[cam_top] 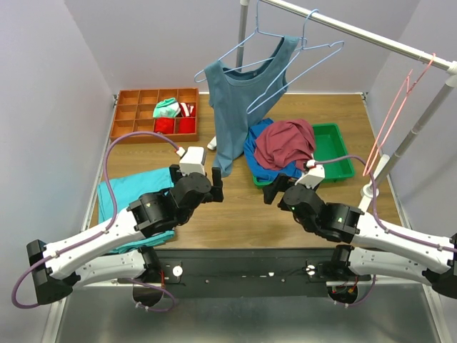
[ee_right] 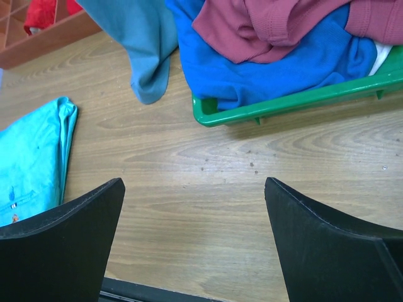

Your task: Place the tank top on the hanger

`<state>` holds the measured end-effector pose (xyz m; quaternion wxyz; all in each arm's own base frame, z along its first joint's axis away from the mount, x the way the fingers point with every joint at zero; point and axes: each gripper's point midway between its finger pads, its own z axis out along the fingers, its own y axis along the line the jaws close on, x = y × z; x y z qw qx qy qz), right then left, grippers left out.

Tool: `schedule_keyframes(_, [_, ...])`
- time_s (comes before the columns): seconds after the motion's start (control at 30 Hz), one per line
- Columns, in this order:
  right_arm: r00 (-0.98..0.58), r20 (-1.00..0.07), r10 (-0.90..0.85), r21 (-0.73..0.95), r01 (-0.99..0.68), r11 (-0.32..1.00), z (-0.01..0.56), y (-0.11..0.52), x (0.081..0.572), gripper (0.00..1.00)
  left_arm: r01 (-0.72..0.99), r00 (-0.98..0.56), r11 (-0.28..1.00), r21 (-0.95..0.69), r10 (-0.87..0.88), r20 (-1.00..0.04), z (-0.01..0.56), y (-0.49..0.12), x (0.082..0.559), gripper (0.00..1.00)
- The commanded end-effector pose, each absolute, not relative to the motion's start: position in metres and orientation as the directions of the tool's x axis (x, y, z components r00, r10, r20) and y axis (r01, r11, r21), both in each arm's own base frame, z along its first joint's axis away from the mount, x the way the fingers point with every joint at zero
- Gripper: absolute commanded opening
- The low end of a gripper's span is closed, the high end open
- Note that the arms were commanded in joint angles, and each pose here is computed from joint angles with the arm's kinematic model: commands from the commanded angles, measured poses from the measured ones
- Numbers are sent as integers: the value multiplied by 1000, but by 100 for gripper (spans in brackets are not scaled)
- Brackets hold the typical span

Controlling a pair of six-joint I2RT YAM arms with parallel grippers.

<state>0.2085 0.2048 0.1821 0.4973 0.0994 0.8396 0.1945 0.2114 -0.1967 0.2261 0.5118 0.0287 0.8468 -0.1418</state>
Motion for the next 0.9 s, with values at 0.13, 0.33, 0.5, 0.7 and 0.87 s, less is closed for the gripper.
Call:
schedule_keyframes(0.13, [-456,-821,343,404,-42,914,191,208,214,100,188,-448,957,-220,-116,-886,235,-188,210,99])
schedule_keyframes(0.33, [-467,-831,304,356,-25,934,194,204,214,100,224,-470,950,-216,-89,-878,232,-194,207,99])
schedule_keyframes(0.5, [-494,-837,235,288,-33,957,179,201,212,100,275,-480,936,-218,-63,-875,231,-200,202,99])
schedule_keyframes(0.7, [-444,-868,222,248,0,969,182,203,230,100,342,-490,904,-256,-60,-869,237,-209,193,99])
schedule_keyframes(0.87, [-510,-840,186,191,43,981,160,204,266,99,367,-498,889,-274,-62,-865,239,-209,187,99])
